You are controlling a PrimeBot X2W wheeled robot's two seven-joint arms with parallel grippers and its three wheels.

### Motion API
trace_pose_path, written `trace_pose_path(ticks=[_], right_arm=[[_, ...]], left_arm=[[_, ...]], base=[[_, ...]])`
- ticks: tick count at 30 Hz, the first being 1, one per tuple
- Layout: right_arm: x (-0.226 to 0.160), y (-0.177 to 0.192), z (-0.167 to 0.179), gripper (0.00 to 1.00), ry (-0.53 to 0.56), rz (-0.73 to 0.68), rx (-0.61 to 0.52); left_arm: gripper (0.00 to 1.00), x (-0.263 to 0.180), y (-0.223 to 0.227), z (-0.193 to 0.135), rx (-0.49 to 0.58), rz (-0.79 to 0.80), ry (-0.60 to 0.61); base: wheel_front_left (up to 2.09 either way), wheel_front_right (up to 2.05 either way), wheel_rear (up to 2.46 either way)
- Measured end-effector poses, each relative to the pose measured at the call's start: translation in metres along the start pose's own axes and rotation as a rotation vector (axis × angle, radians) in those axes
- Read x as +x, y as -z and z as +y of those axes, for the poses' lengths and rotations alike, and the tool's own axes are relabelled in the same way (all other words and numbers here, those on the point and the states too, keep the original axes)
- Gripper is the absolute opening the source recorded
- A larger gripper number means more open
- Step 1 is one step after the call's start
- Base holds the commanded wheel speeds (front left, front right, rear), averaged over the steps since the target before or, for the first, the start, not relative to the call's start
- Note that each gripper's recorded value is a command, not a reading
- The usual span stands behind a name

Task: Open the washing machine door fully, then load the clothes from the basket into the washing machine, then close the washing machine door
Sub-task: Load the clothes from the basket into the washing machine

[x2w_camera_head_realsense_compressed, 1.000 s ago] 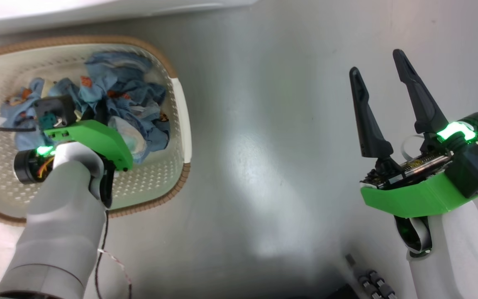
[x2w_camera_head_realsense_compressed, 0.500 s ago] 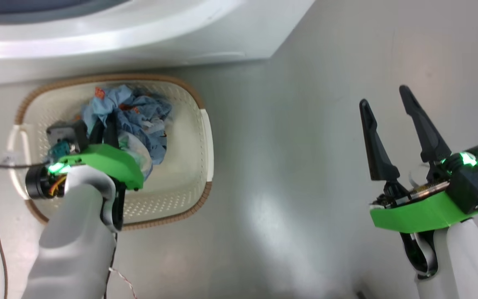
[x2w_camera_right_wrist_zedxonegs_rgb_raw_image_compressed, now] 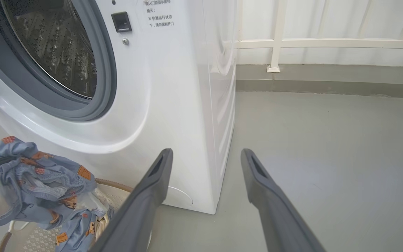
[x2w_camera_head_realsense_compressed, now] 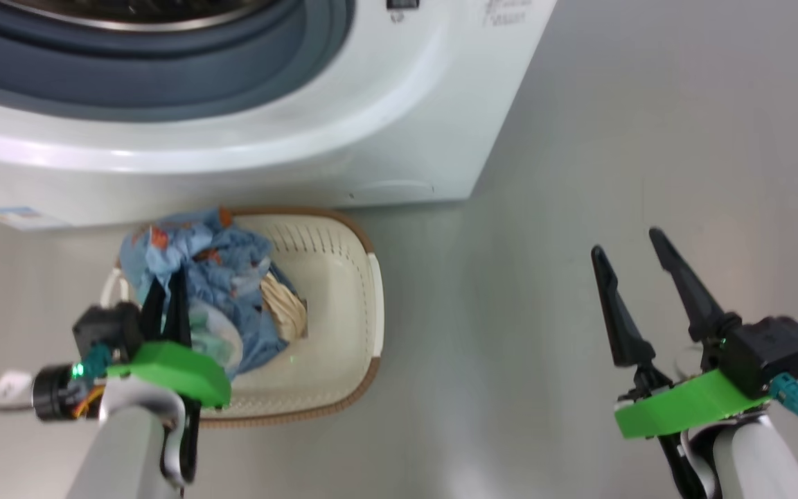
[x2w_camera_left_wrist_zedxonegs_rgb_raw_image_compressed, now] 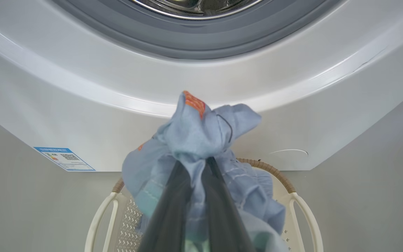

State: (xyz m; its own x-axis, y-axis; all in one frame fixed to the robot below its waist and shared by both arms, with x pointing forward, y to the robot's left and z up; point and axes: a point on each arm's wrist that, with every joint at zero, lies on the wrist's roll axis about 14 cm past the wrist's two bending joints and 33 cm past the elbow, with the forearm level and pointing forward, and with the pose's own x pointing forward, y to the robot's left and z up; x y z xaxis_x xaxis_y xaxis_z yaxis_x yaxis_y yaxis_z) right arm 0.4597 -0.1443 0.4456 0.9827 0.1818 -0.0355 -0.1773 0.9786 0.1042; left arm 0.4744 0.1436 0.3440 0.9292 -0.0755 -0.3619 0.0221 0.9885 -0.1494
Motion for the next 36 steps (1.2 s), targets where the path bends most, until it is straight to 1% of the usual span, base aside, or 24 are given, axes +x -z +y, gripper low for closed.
trace_pose_path(ticks=[12,20,30,36], right_arm=[[-0.043,-0.033,0.015,1.0,-0.003,-0.04,0.006],[-0.071,-0.061,0.027,1.0,-0.017,-0.093,0.002],[-0.098,-0.077,0.033,1.0,-0.018,-0.129,0.001],[-0.108,-0.083,0.034,1.0,-0.016,-0.143,0.0]], left_arm=[[0.0,-0.084,-0.057,0.011,0.049,-0.202,-0.033],[0.0,-0.134,-0.088,0.015,0.056,-0.321,-0.056],[0.0,-0.171,-0.101,0.013,0.053,-0.368,-0.066],[0.0,-0.182,-0.11,0.011,0.059,-0.397,-0.062]], base=[[0.0,0.0,0.0],[0.0,0.0,0.0],[0.0,0.0,0.0],[0.0,0.0,0.0]])
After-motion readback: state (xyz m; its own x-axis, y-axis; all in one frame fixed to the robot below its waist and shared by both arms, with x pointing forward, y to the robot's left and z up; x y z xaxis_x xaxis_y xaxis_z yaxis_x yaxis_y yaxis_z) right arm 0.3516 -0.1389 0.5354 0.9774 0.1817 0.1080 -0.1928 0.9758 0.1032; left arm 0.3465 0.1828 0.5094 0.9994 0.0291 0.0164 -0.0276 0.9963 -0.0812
